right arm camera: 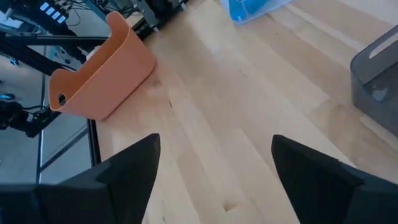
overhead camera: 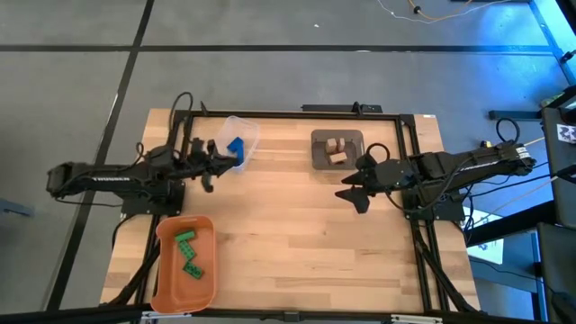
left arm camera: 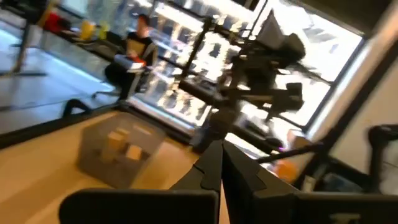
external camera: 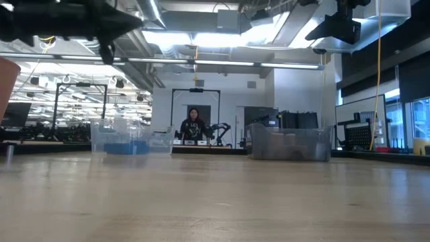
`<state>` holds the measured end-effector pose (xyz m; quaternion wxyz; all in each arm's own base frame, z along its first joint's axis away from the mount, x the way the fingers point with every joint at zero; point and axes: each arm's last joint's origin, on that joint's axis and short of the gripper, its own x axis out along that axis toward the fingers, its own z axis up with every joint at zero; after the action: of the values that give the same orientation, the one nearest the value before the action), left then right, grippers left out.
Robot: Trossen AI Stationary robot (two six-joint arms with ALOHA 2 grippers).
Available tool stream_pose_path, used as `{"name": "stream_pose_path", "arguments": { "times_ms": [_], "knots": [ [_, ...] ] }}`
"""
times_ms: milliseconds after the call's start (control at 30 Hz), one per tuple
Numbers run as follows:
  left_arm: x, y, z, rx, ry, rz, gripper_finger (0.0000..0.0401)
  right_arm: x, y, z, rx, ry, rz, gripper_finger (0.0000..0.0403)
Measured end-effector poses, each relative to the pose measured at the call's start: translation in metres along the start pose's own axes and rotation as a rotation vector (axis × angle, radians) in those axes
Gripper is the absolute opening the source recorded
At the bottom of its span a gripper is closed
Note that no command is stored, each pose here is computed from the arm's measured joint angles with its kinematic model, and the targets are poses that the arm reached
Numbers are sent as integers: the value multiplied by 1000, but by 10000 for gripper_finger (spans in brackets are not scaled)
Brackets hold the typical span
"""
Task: Sort & place blocks by color
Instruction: Return to Home Position
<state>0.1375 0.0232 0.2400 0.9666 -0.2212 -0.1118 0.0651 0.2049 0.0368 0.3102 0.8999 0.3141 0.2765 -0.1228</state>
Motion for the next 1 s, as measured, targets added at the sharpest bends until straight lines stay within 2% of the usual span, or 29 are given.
{"name": "stream_pose_path", "arguments": {
  "times_ms": [100, 467, 633, 767, 867, 1000],
  "knots": [
    [-12, -3, -5, -8, 7, -40, 0, 0, 0, 0, 24, 0, 0, 307],
    [-44, 4, -39, -51, -76, -29, 0, 0, 1, 1, 81, -10, 11, 307],
    [-49, 10, -49, -7, 10, 35, 0, -2, 2, 2, 85, -20, 23, 307],
    [-50, 10, -51, 12, 41, 11, 0, -7, 1, 3, 65, -35, 38, 303],
    [-50, 12, -54, 33, 74, 27, 2, -15, 0, 5, 12, -53, 54, 274],
    [-50, 13, -57, 40, 99, 38, 10, -32, -9, 2, -59, -95, 63, 190]
  ]
}}
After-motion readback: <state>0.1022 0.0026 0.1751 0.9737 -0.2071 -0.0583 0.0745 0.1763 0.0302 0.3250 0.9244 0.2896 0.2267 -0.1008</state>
